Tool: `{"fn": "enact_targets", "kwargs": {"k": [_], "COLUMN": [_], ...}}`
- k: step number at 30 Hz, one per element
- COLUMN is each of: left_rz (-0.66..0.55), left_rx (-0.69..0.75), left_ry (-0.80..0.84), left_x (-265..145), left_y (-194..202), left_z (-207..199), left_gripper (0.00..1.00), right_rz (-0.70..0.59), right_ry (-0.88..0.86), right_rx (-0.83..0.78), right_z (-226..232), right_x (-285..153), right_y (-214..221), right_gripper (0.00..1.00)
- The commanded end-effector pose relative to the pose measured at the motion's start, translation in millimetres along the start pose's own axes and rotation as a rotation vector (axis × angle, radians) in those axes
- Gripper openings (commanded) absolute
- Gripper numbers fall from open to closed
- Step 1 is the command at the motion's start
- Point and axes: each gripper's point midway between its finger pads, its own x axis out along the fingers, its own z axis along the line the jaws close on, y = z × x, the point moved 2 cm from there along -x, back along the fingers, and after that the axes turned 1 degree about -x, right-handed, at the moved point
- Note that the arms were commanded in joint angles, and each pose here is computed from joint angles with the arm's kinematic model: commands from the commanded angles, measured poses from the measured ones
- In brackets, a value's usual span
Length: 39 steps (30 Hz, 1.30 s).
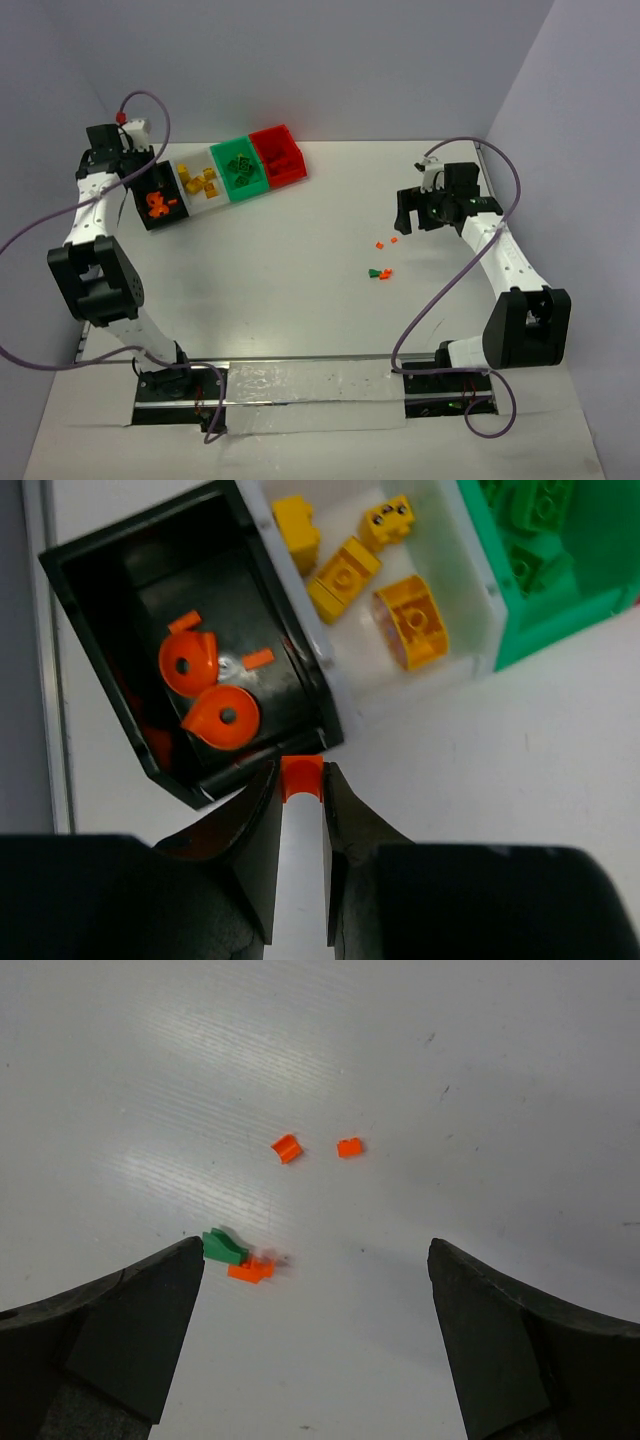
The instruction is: Sort the legos into containers by color
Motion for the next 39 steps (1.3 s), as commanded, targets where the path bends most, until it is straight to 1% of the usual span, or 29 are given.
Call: {"fn": "enact_targets", "kwargs": {"k": [1,2,4,9,14,17,18,19,21,22,23,25,27,28,29,30,32,35,37,39], "left_rz": [-0.026,-0.008,-0.005,0.061,0.099,0.133,0.146,0.157,0.162,0.156,0.148,0.130,0.099,0.097,0.047,0.050,0.035,0.044,0.038,0.068], "left_rx": [0.024,0.015,0.010,-0.012,-0.020,-0.016,-0.011,0.000,0.012,0.024,0.038,0.062,0.101,0.117,0.152,0.167,0.245,0.324,0.358,0.368], "left_ry": [0.040,0.032,0.017,-0.018,-0.090,-0.119,-0.128,-0.136,-0.144,-0.133,-0.114,-0.077,-0.025,0.017,0.060,0.088,0.163,0.262,0.312,0.384], "left_x": [18.5,32.3,40.5,69.2,89.1,95.7,95.3,95.3,93.0,89.7,85.3,75.9,58.3,56.8,37.2,36.9,18.1,2.4,-8.3,-12.8], "left_y": [-21.9,-20.1,-24.1,-19.5,-21.8,-14.6,-12.4,-10.8,-11.4,-14.1,-17.7,-24.8,-37.1,-37.3,-51.6,-48.8,-48.2,-36.7,-32.8,-16.0], "left_z": [15.0,21.8,28.3,42.2,58.9,65.0,66.5,68.0,69.8,68.3,64.8,57.4,45.9,38.9,25.4,17.5,-13.8,-54.5,-82.5,-114.5], "left_gripper": [0.00,0.00,0.00,0.00,0.07,0.17,0.23,0.35,0.45,0.55,0.61,0.70,0.74,0.74,0.76,0.76,0.77,0.75,0.75,0.75], "right_rz": [0.014,0.019,0.031,0.055,0.078,0.092,0.096,0.103,0.111,0.099,0.090,0.078,0.086,0.083,0.104,0.112,0.130,0.147,0.149,0.145], "right_ry": [0.028,0.034,0.010,-0.025,-0.044,-0.036,-0.025,-0.007,0.036,0.058,0.068,0.070,0.026,0.006,-0.012,-0.015,-0.010,0.004,0.020,0.037], "right_rx": [-0.099,-0.106,-0.110,-0.119,-0.139,-0.127,-0.129,-0.136,-0.139,-0.144,-0.146,-0.142,-0.128,-0.126,-0.119,-0.117,-0.110,-0.100,-0.091,-0.085], "right_z": [-5.9,-7.6,-4.6,0.4,5.4,4.6,3.2,0.6,-6.1,-8.8,-9.3,-7.9,0.0,3.1,6.2,6.7,5.2,1.8,-2.4,-6.8], "right_x": [-9.0,-9.1,-7.9,-2.7,-1.1,-2.8,-4.2,-5.8,-7.7,-10.1,-11.2,-12.0,-12.0,-11.7,-11.4,-10.9,-8.9,-4.4,-0.2,4.8], "right_y": [-12.7,-13.7,-9.7,5.0,12.2,13.5,14.2,16.4,20.5,22.3,24.9,29.4,34.9,34.9,40.8,43.4,50.1,52.8,49.7,43.0], "right_gripper": [1.00,1.00,1.00,1.00,1.00,1.00,1.00,1.00,1.00,1.00,1.00,1.00,1.00,1.00,0.99,0.99,0.98,0.95,0.91,0.87]}}
